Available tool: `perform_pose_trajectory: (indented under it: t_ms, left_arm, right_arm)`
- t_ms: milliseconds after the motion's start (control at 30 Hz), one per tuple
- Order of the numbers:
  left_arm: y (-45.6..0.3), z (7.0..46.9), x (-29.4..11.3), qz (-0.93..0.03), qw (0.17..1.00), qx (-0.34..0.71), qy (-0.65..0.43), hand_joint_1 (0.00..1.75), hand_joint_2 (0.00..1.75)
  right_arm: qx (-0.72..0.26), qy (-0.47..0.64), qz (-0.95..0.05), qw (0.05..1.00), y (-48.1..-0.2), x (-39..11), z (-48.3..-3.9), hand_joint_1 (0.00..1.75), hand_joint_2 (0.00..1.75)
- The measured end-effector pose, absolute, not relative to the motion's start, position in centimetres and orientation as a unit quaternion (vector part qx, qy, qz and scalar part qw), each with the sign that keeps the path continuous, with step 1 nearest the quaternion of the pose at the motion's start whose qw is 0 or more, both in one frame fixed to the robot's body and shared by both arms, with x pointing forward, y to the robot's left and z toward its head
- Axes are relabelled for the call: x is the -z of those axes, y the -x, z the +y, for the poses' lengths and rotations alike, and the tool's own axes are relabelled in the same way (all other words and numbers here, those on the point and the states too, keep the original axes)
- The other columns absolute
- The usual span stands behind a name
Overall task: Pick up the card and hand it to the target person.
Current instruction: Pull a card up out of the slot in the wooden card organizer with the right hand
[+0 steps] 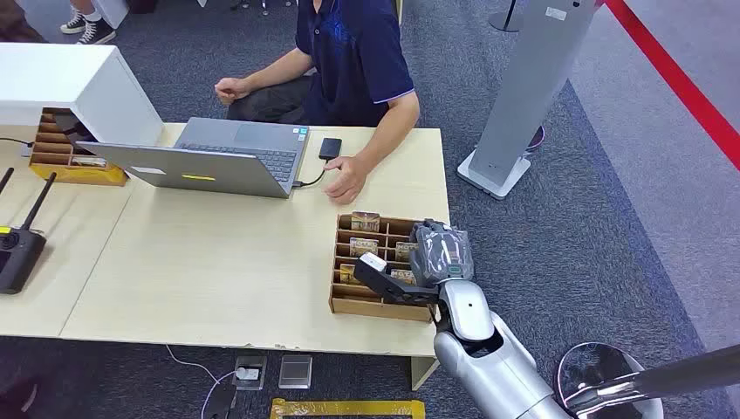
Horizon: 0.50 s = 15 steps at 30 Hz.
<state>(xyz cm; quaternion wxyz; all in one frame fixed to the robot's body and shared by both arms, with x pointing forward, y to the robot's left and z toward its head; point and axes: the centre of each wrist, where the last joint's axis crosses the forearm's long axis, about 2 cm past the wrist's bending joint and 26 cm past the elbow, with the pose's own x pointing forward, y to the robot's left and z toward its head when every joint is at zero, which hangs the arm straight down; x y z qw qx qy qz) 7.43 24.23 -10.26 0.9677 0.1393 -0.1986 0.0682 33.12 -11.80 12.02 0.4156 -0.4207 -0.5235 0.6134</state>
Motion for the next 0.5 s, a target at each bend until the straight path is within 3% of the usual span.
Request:
perform_pose_trajectory:
  t_ms: [500]
  left_arm:
    - [-7.41, 24.41, 10.29, -0.21, 0.967, -0.059, -0.135, 0.0, 0.0]
  right_arm:
    - [-0.627, 0.424, -0.516, 0.401, -32.53, -11.4, -11.71, 1.15, 1.75]
